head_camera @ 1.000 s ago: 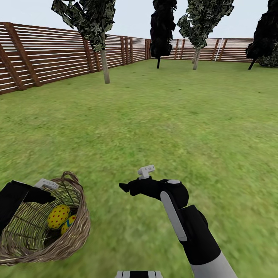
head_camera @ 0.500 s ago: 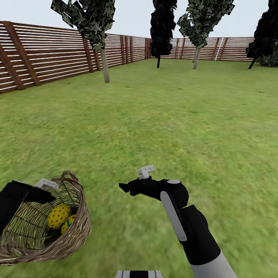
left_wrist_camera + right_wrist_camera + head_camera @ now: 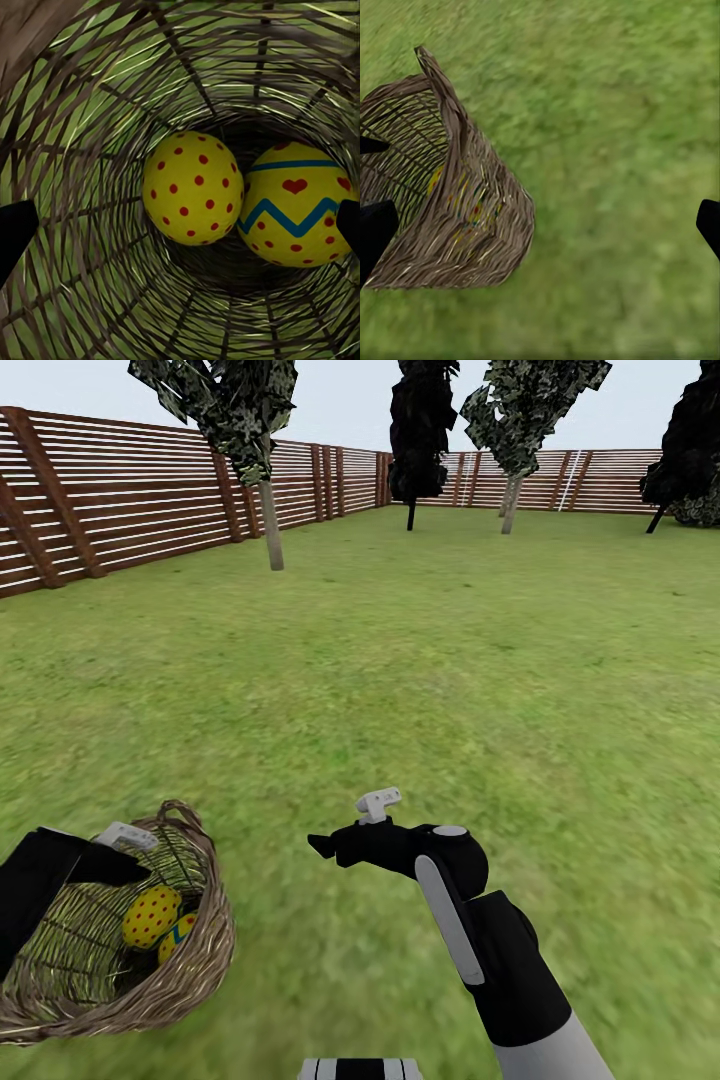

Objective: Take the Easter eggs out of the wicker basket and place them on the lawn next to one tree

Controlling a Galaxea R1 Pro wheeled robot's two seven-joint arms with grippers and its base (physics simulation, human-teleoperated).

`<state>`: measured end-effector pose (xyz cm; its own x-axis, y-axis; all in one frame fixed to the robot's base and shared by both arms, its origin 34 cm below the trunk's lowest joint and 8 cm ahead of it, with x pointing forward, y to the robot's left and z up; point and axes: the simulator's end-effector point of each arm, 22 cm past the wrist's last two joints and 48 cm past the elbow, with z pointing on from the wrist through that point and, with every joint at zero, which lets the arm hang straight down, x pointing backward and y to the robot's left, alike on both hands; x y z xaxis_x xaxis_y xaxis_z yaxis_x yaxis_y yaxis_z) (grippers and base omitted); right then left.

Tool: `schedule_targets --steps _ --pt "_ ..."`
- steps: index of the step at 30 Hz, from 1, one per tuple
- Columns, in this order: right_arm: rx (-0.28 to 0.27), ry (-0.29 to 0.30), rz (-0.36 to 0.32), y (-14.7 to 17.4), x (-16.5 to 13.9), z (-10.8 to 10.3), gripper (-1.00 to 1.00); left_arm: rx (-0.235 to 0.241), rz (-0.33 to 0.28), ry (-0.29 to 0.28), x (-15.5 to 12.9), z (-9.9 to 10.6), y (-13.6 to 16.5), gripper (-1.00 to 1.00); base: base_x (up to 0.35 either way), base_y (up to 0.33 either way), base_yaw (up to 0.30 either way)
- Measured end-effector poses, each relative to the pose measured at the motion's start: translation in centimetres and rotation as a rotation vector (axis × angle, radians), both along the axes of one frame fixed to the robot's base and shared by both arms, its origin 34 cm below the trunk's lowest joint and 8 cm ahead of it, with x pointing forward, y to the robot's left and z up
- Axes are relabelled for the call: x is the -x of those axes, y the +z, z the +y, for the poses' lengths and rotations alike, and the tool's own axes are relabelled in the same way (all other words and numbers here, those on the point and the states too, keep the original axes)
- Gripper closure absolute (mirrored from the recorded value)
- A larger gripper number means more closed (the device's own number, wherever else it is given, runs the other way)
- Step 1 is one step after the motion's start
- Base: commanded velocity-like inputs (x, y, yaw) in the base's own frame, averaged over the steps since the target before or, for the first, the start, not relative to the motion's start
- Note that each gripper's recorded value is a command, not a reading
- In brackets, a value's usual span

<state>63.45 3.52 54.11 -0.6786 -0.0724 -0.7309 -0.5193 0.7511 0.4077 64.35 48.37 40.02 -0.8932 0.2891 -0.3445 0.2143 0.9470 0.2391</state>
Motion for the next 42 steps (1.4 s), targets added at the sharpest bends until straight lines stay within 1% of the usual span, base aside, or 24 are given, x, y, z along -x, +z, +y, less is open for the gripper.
schedule_targets --steps 3,6,11,14,18,23,31,38,42 --pt "-0.001 0.000 0.000 0.0 0.0 0.0 -1.00 0.008 -0.011 0.016 -0.1 0.3 0.3 -1.00 0.000 0.000 0.000" --pt "-0.001 0.000 0.000 0.0 0.0 0.0 -1.00 0.024 -0.038 0.060 -0.3 1.5 1.0 -1.00 0.000 0.000 0.000" --pt "-0.001 0.000 0.000 0.0 0.0 0.0 -1.00 0.032 -0.049 0.086 -0.2 2.1 1.3 -1.00 0.000 0.000 0.000" --pt "0.000 0.000 0.000 0.0 0.0 0.0 -1.00 0.033 -0.049 0.091 -0.2 2.3 1.2 -1.00 0.000 0.000 0.000" --pt "0.000 0.000 0.016 -0.9 -0.1 0.0 -1.00 0.032 -0.032 0.094 0.0 2.4 0.2 -1.00 0.000 0.000 0.000" --pt "0.000 0.001 0.016 -0.9 0.0 0.0 -1.00 0.032 -0.031 0.095 0.1 2.4 0.2 -1.00 0.000 0.000 0.000" --pt "0.000 0.002 0.049 -2.8 -0.1 0.1 -1.00 0.031 0.000 0.095 0.4 2.4 -1.7 -1.00 0.000 0.000 0.000" --pt "0.000 0.005 0.077 -4.5 0.0 0.2 -1.00 0.028 0.009 0.078 0.3 2.3 -3.1 -1.00 0.000 0.000 0.000" --pt "0.001 0.006 0.080 -4.6 0.0 0.2 -1.00 0.030 0.002 0.081 0.2 2.5 -3.0 -1.00 0.000 0.000 0.000"
